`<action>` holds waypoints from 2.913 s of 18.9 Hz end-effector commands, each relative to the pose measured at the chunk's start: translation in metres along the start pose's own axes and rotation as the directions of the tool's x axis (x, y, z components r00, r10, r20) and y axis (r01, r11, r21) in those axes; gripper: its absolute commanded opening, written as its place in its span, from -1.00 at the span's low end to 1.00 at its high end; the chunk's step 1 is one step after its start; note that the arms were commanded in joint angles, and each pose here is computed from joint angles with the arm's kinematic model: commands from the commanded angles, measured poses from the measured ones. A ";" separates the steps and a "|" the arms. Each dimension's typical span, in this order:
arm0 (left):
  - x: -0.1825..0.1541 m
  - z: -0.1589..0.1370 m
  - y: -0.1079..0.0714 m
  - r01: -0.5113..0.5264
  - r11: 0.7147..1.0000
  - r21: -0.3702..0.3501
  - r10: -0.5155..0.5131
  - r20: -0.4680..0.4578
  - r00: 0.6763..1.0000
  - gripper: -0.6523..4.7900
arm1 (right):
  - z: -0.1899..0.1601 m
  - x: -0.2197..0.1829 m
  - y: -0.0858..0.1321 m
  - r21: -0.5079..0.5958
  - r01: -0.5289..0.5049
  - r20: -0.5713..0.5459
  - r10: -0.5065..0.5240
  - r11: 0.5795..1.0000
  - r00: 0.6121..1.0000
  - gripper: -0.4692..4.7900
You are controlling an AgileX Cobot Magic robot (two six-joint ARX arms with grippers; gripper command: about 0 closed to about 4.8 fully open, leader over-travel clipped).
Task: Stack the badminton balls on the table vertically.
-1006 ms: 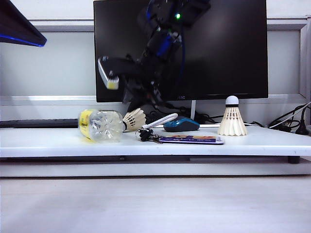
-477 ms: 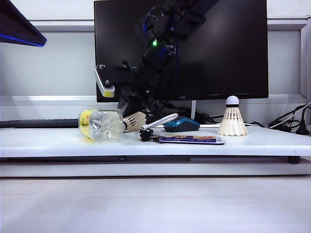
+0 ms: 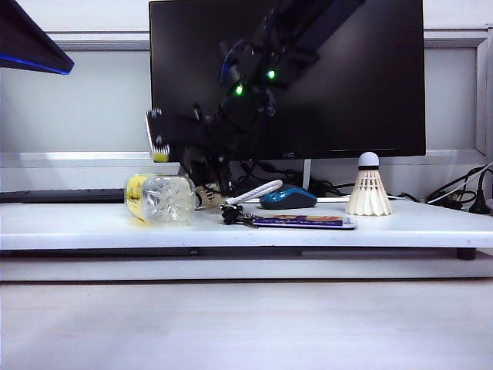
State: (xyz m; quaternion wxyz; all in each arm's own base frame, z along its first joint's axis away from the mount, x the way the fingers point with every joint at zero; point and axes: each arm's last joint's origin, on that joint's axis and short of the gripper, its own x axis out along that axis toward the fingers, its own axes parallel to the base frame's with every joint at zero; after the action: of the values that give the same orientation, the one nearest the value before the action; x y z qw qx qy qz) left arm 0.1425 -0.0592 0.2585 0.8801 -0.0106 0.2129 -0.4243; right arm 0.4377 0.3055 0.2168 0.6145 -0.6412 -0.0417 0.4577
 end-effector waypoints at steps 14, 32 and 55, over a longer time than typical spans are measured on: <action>-0.001 0.003 -0.001 0.002 1.000 0.019 -0.002 0.017 1.000 -0.78 | 0.012 -0.025 -0.014 0.180 0.028 -0.250 0.018 0.983 0.968 -0.28; -0.001 0.002 -0.001 0.020 1.000 0.001 -0.020 0.009 1.000 -0.78 | 0.019 -0.058 -0.013 0.080 -0.276 -0.183 0.286 0.958 0.941 -0.28; -0.001 0.003 -0.001 0.028 1.000 0.010 -0.029 0.015 0.999 -0.78 | 0.004 -0.036 -0.005 0.031 -0.251 -0.135 0.253 0.968 0.958 -0.28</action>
State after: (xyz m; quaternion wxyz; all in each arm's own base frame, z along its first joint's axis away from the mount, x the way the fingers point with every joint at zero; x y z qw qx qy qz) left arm 0.1420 -0.0596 0.2586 0.8756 -0.0149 0.2137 -0.4330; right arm 0.4170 0.2854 0.2369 0.5517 -0.6705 0.0992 0.4860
